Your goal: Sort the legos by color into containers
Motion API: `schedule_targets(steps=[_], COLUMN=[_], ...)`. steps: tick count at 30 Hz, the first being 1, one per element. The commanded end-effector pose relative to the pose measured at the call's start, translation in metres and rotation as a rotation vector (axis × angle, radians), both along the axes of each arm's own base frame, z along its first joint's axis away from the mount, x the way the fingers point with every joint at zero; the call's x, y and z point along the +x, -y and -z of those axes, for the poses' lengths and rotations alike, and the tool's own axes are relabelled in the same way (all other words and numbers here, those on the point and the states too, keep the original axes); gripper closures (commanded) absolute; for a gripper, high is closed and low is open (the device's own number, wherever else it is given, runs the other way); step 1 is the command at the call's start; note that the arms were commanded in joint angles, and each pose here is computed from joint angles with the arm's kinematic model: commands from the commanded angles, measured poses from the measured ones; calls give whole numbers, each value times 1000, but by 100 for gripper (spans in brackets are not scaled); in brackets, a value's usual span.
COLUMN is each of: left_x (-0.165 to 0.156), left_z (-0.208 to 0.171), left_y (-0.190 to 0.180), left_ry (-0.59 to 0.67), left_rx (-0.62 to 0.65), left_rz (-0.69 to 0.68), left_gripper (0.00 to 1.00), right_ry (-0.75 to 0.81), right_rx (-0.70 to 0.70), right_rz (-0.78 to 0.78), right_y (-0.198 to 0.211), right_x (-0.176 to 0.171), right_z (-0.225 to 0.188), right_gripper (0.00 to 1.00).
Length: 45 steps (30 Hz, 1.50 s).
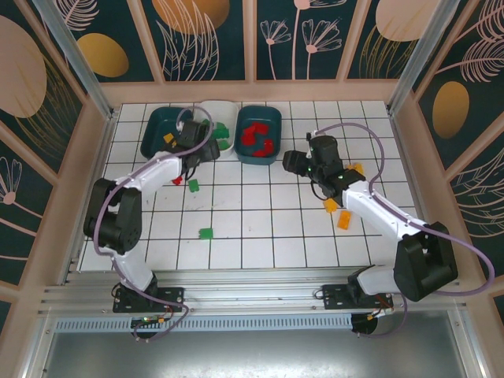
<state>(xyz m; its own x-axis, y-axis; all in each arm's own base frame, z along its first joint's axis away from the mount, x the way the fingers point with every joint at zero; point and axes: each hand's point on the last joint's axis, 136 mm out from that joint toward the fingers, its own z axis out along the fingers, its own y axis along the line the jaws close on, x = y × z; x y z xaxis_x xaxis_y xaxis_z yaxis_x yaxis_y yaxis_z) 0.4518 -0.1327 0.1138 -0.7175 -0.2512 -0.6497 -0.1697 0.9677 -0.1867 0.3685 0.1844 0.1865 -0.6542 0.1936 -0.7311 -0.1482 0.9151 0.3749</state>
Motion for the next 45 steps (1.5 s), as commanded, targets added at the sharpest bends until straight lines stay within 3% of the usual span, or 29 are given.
schedule_targets(steps=[1,6,12,18,22,24,27,29,35,45], left_x=[-21,-37,-53,-50,-48,-49,-50,-51,-49,-49], left_z=[28,59,82,106,111,112,110,107,75,93], left_y=[-13,-12,-20,-16,-21,-21,-20,-20,-16,-19], left_ry=[-20,-87,-135,-180,-178,-183,-183,-185,-121,-156], left_rx=[-14,-28,-26,-19,10,13,14,14,-20,24], left_rz=[-52,-36,-75,-69,-78,-73,-66,-63,-39,-34], left_gripper=[19,29,32,39,56,59,58,49,39,37], right_ry=[22,0,-14,-25,-24,-29,-29,-27,-33,-45], right_rx=[30,35,23,16,5,-2,0,3,5,1], right_rz=[-49,-67,-68,-67,-65,-65,-68,-70,-73,-75], right_y=[-14,-24,-26,-29,-28,-27,-28,-29,-33,-37], right_x=[-2,2,0,2,2,2,3,4,6,5], right_z=[-3,6,12,14,13,15,14,12,15,22], right_gripper=[33,33,33,34,35,35,36,36,36,36])
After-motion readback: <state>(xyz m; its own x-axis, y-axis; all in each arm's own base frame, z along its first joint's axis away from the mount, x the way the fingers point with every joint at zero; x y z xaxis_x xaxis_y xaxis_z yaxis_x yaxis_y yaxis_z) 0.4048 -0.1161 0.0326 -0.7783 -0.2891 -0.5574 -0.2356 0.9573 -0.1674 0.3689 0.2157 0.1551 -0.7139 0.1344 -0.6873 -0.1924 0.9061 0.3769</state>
